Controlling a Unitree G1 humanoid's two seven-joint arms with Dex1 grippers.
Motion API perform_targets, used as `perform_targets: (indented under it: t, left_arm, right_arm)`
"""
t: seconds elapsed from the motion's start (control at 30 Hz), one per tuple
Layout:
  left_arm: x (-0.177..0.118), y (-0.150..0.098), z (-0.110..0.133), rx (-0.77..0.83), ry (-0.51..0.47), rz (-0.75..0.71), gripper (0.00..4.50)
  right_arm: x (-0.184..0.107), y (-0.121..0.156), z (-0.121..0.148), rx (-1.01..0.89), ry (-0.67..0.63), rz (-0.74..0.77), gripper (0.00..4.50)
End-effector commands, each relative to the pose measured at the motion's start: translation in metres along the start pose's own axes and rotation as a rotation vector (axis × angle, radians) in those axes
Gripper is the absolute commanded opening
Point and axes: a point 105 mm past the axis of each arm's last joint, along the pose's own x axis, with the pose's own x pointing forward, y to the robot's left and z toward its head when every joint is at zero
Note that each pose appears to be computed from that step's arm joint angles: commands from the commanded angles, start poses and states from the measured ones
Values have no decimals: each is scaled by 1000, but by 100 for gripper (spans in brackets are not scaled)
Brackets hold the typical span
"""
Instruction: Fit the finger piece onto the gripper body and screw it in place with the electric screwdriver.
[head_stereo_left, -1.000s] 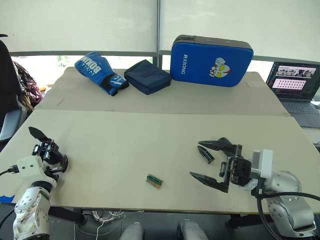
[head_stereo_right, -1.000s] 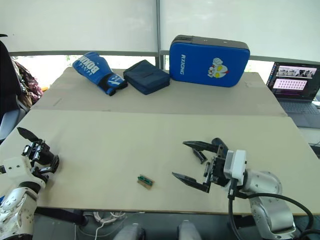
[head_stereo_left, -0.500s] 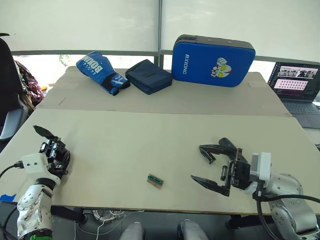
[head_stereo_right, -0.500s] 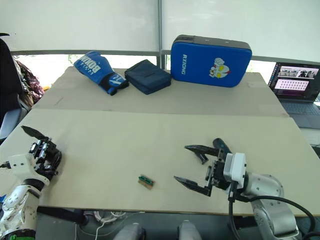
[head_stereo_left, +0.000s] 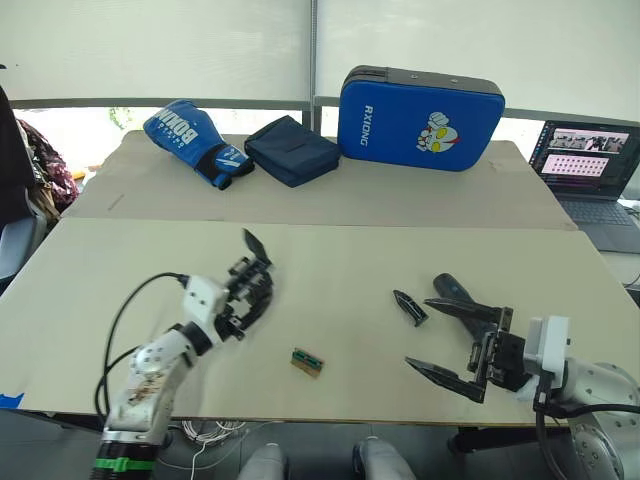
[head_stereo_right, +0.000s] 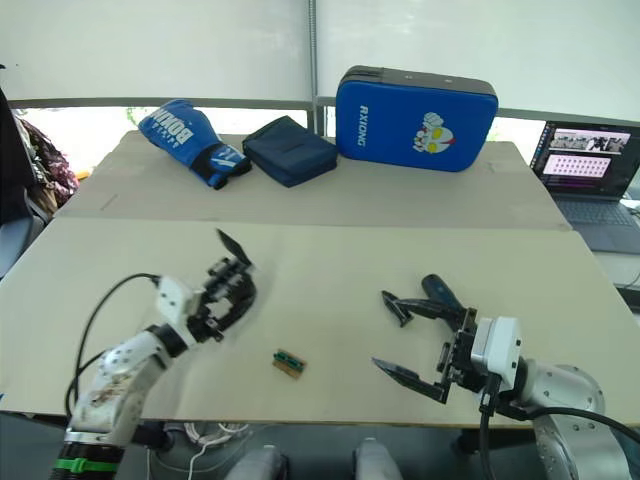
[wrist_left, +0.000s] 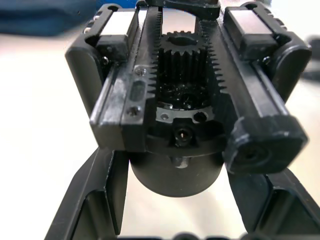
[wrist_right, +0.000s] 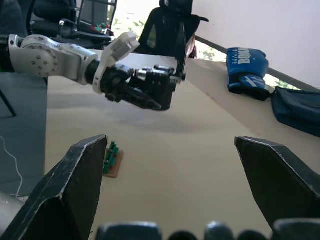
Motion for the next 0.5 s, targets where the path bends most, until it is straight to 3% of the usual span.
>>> perform_targets:
  t: [0.03,0.23,0.5]
  left_arm:
    - [19,-4,15,97,-59,4,229]
    - [34,-12,5,78,-41,-33,229]
    - [31,-16,-9,14,4,-62,229]
  right_arm:
    - [3,2,15,-54,-36,-10,450]
    - [3,6,18,-56,-27,-29,450]
    - [5,3,18,-58,-23,-41,450]
